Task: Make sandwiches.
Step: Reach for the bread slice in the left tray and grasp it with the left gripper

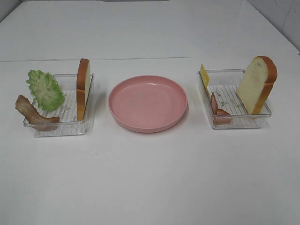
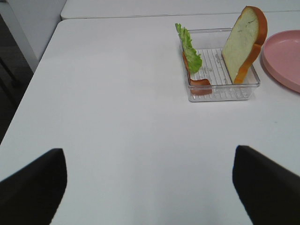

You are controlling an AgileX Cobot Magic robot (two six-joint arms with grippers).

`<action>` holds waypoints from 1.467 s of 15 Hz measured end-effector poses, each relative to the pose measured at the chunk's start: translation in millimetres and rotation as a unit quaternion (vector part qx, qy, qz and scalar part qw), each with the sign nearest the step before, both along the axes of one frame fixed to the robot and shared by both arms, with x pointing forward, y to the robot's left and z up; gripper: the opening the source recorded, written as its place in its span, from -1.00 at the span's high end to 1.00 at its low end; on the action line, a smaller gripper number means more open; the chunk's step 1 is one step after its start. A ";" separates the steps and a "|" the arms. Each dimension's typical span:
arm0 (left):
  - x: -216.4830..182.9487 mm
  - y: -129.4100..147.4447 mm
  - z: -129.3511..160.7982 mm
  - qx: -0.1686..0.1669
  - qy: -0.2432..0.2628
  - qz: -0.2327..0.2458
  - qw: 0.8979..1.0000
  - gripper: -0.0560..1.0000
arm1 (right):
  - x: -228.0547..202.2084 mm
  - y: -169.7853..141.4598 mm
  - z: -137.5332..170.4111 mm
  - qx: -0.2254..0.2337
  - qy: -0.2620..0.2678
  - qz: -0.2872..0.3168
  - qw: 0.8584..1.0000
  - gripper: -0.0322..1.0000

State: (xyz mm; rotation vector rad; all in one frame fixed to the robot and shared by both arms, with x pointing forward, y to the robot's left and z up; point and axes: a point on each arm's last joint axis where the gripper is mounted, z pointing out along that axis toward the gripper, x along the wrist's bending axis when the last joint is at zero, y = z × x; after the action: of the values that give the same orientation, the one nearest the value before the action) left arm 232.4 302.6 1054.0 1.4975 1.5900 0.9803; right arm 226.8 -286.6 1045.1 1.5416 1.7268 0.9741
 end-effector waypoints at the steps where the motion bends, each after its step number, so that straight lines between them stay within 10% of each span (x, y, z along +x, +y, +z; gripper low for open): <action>1: 0.0 0.0 0.0 0.000 0.000 0.000 1.000 -0.81 | 0.0 0.0 0.0 0.000 0.000 0.000 1.000 -0.56; 13: 16.5 -0.2 43.3 -0.002 -0.050 -0.003 0.999 -0.81 | 0.0 0.1 0.0 0.000 0.000 0.000 1.000 -0.56; 22: 176.0 -5.0 82.9 -0.065 0.113 -0.033 0.991 -0.81 | 0.0 0.1 0.0 0.000 0.000 0.000 1.000 -0.56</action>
State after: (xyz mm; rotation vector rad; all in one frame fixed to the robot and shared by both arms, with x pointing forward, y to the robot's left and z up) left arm 408.4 297.6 1136.9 1.6032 1.7148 0.6767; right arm 226.8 -286.5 1045.1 1.5417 1.7271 0.9752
